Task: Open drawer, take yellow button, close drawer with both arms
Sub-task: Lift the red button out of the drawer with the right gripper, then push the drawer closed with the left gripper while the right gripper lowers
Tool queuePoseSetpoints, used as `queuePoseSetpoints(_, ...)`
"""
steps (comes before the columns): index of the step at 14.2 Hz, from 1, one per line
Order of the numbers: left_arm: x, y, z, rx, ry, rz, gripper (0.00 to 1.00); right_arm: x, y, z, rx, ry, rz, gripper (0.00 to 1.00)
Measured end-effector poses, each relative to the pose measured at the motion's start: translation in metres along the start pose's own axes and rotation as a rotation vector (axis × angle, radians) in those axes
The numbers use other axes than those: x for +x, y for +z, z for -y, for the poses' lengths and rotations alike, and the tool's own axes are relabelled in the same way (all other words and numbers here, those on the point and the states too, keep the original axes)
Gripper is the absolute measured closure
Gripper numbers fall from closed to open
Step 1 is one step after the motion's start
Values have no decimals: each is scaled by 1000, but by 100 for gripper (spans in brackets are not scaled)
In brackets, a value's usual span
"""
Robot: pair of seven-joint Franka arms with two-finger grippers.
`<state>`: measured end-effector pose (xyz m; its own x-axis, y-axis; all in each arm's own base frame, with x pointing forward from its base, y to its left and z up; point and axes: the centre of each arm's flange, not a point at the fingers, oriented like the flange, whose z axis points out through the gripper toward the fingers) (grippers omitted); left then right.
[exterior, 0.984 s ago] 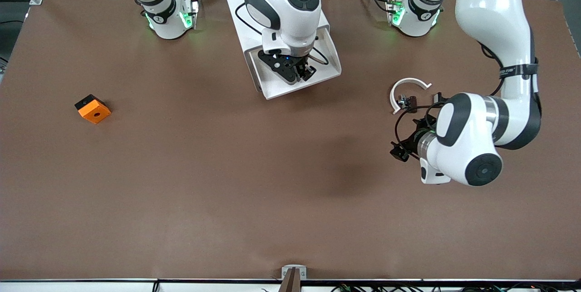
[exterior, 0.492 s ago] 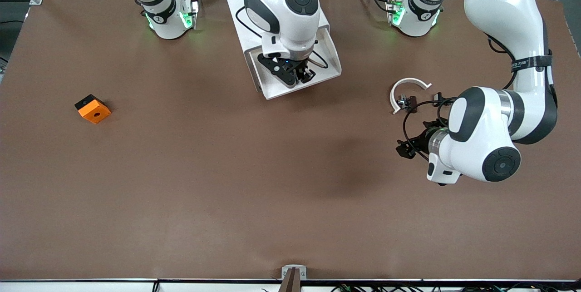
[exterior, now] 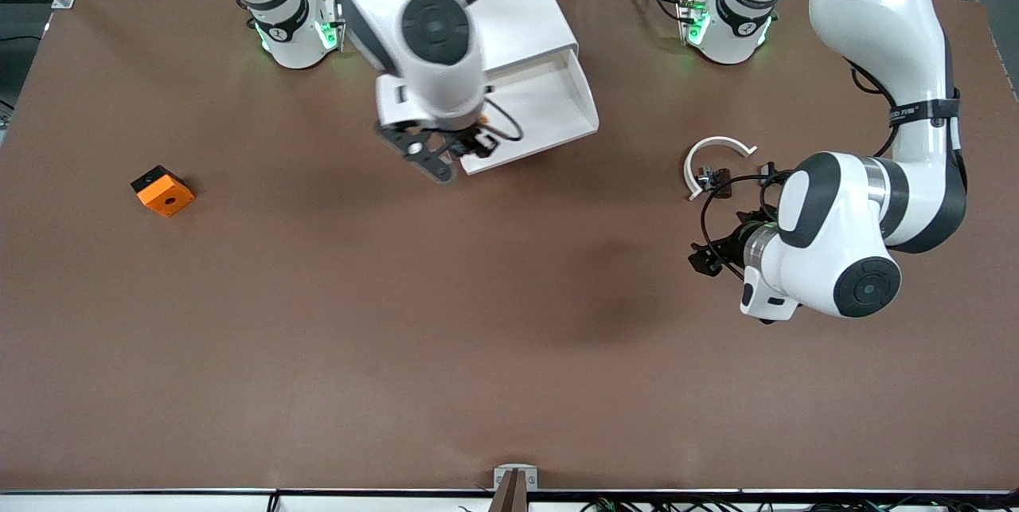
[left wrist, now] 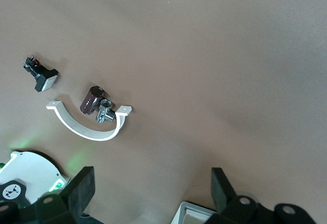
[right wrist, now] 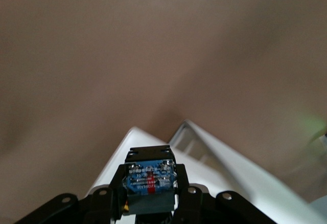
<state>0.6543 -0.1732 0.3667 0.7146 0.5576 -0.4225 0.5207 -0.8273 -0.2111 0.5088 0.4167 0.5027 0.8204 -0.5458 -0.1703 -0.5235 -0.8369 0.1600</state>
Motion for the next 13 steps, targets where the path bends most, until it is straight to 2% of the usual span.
queuePoseSetpoints(3,-13,-1,-10,-10,58,-4,0,87,-37,-68,-6,-218,36,59)
queuePoseSetpoints(6,-29,-2,-22,-17,115,-6,0,171,-45,-135,-27,-405,38,59)
queuePoseSetpoints(9,-39,-7,-26,-32,232,-16,0,221,-22,-171,-75,-474,25,59)
queuePoseSetpoints(13,-69,-23,-25,-96,310,-71,0,270,30,-211,-43,-542,-5,59)
